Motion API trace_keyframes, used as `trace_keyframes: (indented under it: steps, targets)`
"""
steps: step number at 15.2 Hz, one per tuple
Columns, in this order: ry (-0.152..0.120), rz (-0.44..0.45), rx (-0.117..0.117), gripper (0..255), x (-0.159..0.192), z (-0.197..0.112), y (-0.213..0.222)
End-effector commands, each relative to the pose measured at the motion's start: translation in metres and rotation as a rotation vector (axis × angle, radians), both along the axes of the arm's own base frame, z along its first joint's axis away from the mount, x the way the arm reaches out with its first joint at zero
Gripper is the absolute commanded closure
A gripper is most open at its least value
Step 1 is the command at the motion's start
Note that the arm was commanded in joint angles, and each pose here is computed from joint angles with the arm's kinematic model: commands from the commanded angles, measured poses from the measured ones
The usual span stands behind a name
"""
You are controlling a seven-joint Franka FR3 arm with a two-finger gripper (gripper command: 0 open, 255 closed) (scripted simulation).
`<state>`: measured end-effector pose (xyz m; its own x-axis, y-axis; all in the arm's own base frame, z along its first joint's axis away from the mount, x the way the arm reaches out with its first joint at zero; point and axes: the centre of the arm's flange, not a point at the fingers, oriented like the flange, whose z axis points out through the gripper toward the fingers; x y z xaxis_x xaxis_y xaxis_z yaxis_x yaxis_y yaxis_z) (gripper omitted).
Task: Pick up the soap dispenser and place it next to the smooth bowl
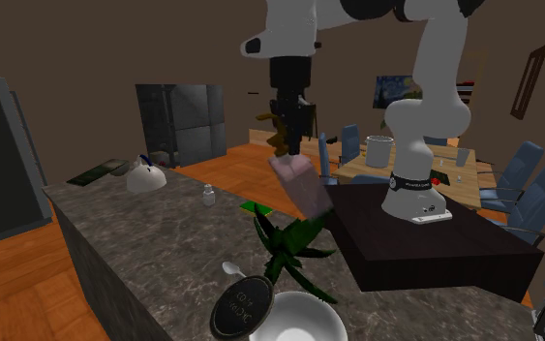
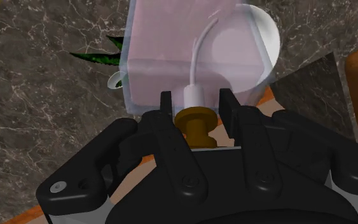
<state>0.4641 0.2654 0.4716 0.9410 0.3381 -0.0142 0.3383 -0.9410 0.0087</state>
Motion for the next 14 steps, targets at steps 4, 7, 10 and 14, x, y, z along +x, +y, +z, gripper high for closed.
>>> trace_keyframes:
  steps: [4,7,10,14]
  targets:
    - [0.0,-0.002,0.0,255,-0.037,-0.003,0.054]
    - [0.0,-0.002,0.0,255,-0.059,-0.003,0.087]
    - [0.0,-0.002,0.0,255,-0.082,-0.002,0.119]
    - [0.0,-0.002,0.0,255,-0.112,-0.002,0.163]
